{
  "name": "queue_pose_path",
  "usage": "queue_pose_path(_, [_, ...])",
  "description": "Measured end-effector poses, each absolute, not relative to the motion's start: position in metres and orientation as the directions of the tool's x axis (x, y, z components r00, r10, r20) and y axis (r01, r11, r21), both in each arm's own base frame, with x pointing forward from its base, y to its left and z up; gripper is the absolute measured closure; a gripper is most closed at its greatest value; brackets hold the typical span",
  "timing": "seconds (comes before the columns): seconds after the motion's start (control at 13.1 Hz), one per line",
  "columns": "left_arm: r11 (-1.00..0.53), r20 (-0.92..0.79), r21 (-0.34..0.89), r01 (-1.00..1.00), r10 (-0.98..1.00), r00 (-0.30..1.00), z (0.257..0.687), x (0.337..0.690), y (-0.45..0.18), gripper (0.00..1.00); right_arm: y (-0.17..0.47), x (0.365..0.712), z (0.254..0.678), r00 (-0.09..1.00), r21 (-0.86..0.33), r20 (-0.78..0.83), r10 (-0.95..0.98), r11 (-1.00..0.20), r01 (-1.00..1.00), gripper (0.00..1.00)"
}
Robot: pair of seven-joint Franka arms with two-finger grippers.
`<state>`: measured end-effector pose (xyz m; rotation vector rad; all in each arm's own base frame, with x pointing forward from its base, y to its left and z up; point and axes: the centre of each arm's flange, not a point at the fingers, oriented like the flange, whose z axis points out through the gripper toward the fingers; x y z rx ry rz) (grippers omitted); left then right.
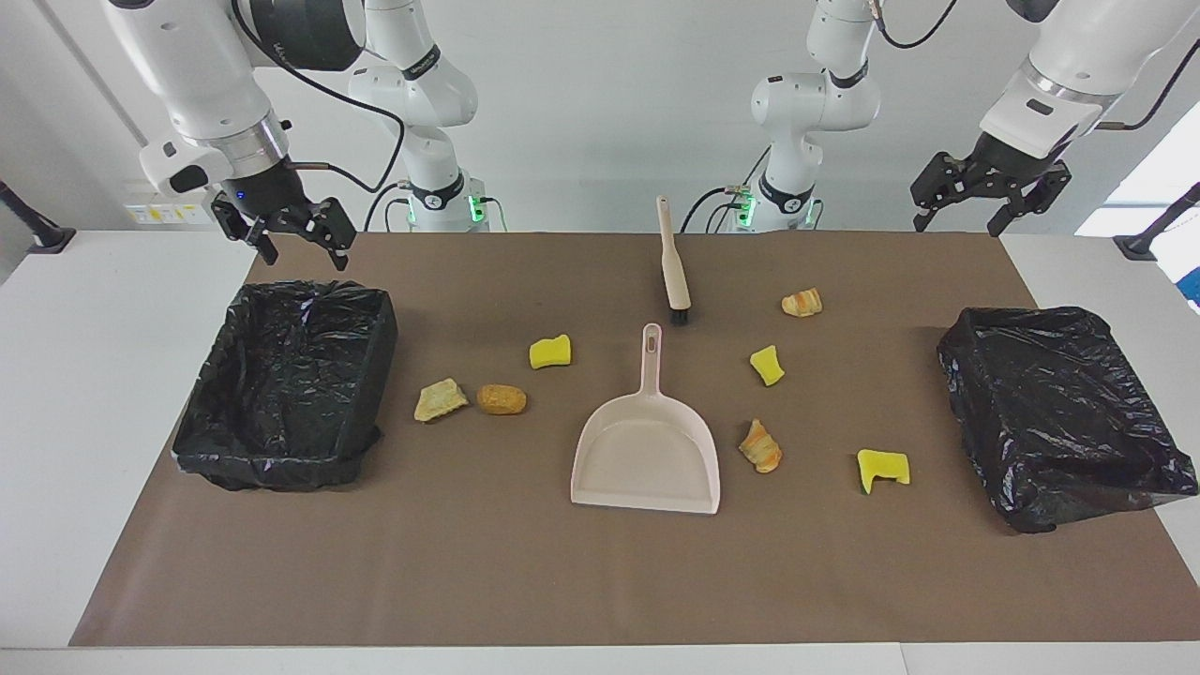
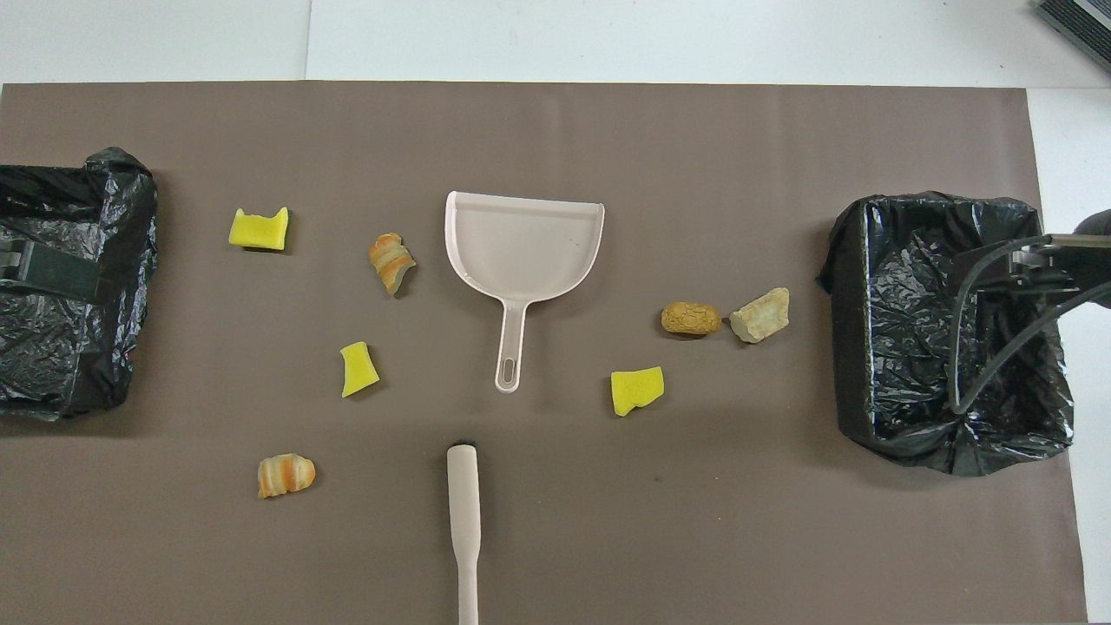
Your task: Sweep and dump trash in bin
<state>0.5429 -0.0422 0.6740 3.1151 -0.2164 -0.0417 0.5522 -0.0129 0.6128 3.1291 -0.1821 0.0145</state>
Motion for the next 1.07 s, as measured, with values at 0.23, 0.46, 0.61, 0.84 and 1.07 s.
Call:
queue_pose_path(0.23, [-0.99, -0.026, 0.02, -0.138, -0.139, 0.99, 0.674, 0.543, -0.042, 0.0, -0.013, 0.552, 0.613, 0.993, 0.007, 0.009, -0.115, -0.993, -0.116, 0.0])
queue_pose_path(0.46, [-0.99, -0.026, 0.021, -0.138, -0.139, 0.99, 0.674, 0.543, -0.042, 0.0, -0.011, 0.552, 0.613, 0.994, 0.007, 0.009, -0.112, -0.994, -0.112, 0.0])
queue_pose_path(0.61, [-0.99, -0.025, 0.021, -0.14, -0.14, 0.99, 0.674, 0.542, -0.043, 0.0, -0.008, 0.552, 0.612, 0.994, 0.007, 0.006, -0.106, -0.994, -0.106, 0.0])
queue_pose_path(0.84, [-0.989, -0.025, 0.021, -0.149, -0.149, 0.989, 0.675, 0.542, -0.048, 0.0, -0.005, 0.551, 0.611, 0.995, 0.008, -0.006, -0.099, -0.995, -0.099, 0.0])
queue_pose_path(1.07, [-0.985, -0.032, 0.023, -0.169, -0.169, 0.985, 0.673, 0.534, -0.07, 0.0, -0.005, 0.549, 0.61, 0.995, 0.009, -0.02, -0.096, -0.995, -0.096, 0.0])
